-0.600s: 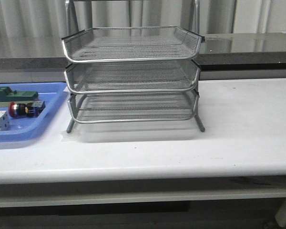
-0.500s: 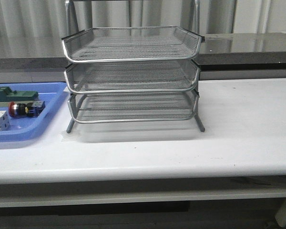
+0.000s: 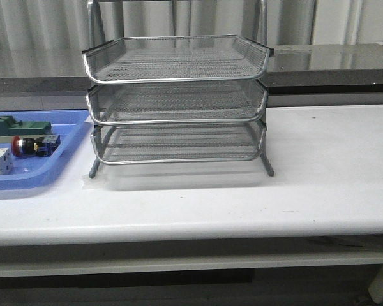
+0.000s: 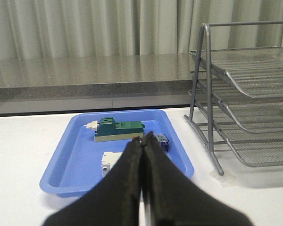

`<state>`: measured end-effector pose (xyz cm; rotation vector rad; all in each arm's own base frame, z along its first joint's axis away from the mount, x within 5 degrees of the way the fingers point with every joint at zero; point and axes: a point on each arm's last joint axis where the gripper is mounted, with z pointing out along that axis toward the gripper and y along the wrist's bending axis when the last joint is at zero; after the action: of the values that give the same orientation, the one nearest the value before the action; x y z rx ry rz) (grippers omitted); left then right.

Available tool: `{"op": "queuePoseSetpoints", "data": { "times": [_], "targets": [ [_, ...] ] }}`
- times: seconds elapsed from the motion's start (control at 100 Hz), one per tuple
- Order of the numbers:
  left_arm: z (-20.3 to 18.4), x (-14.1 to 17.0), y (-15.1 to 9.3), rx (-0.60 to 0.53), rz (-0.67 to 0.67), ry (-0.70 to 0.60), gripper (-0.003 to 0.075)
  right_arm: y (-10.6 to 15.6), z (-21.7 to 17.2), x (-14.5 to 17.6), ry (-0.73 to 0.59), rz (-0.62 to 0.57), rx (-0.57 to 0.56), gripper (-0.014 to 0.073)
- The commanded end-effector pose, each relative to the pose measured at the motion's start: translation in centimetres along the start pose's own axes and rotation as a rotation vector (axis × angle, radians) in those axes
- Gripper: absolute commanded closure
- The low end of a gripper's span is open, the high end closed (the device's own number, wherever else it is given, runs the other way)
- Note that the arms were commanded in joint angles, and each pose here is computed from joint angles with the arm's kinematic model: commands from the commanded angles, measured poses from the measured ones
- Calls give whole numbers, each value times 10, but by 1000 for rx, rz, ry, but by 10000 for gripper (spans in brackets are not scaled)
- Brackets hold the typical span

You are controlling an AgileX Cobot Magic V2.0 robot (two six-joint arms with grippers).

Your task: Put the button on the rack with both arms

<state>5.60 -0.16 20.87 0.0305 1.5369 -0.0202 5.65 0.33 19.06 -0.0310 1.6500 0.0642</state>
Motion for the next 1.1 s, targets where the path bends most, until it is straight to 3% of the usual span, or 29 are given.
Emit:
{"op": "queuePoseSetpoints", "data": {
  "times": [0.0,0.3,0.51,0.77,0.93,1.09],
  "targets": [
    [-1,10,-1,9,-18,-57,741,0,-4,-15,-125,-29,3,655],
    [-1,10,-1,9,-18,-57,741,1,-6,-27,-243,-29,-4,655],
    [-1,10,-1,9,-18,-57,741,2,-15,-66,-298,-27,-2,655],
    [-1,10,-1,9,-18,-57,741,2,-9,-134,-103,-22,13,655],
    [-1,10,-1,9,-18,-57,741,3,16,-168,82,7,10,655],
    [-1,10,-1,9,-18,-57,741,8,51,-182,285,90,-22,655]
  ]
}}
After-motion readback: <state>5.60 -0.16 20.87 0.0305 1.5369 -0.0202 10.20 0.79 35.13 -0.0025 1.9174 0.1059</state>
